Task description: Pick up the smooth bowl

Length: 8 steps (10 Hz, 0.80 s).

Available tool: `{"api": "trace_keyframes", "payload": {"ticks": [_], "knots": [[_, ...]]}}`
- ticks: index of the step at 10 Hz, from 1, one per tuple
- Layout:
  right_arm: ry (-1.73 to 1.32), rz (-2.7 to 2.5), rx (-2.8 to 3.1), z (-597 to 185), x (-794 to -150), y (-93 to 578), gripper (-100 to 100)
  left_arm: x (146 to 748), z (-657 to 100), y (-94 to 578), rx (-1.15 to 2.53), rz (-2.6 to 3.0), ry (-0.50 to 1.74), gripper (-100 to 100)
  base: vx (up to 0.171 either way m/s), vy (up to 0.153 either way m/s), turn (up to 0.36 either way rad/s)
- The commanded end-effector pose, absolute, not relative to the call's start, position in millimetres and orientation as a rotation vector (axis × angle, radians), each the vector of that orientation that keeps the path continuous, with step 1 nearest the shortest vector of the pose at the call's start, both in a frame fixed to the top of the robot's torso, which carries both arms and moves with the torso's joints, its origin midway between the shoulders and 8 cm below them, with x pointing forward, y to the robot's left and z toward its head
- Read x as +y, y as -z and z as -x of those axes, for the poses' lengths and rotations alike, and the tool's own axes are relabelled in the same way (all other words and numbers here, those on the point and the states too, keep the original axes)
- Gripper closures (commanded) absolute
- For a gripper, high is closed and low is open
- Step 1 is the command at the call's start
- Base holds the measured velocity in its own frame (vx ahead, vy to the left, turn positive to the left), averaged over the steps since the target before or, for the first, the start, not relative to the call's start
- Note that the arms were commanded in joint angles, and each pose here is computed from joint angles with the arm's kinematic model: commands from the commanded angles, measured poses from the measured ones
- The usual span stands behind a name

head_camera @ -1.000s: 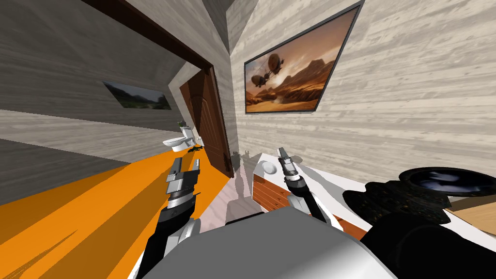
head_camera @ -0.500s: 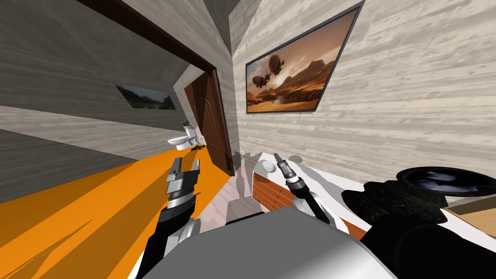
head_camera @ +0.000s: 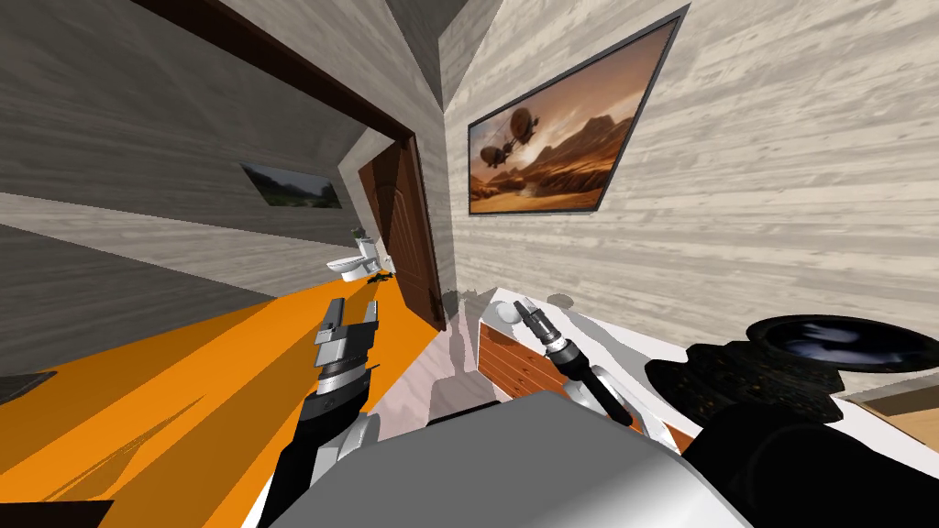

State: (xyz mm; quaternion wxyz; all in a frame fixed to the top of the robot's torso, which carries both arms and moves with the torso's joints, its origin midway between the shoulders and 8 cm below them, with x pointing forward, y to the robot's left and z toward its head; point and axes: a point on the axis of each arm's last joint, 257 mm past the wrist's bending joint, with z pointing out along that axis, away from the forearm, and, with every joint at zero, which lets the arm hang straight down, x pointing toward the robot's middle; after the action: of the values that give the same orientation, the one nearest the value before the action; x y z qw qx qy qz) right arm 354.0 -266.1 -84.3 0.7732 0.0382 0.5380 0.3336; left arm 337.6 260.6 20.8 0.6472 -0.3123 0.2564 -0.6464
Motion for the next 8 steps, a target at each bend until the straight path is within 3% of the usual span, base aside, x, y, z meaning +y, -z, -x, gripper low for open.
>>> {"api": "trace_keyframes", "payload": {"ticks": [1, 8], "knots": [[-0.65, -0.026, 1.233, -356, -273, 105, -100, 261, -338, -21, 0.583, 0.71, 1.47, 0, -0.05, -0.016, 0.071], [-0.398, 0.197, 1.452, -352, -306, 180, -100, 261, -338, -21, 0.583, 0.71, 1.47, 0, -0.041, -0.006, 0.067]]}}
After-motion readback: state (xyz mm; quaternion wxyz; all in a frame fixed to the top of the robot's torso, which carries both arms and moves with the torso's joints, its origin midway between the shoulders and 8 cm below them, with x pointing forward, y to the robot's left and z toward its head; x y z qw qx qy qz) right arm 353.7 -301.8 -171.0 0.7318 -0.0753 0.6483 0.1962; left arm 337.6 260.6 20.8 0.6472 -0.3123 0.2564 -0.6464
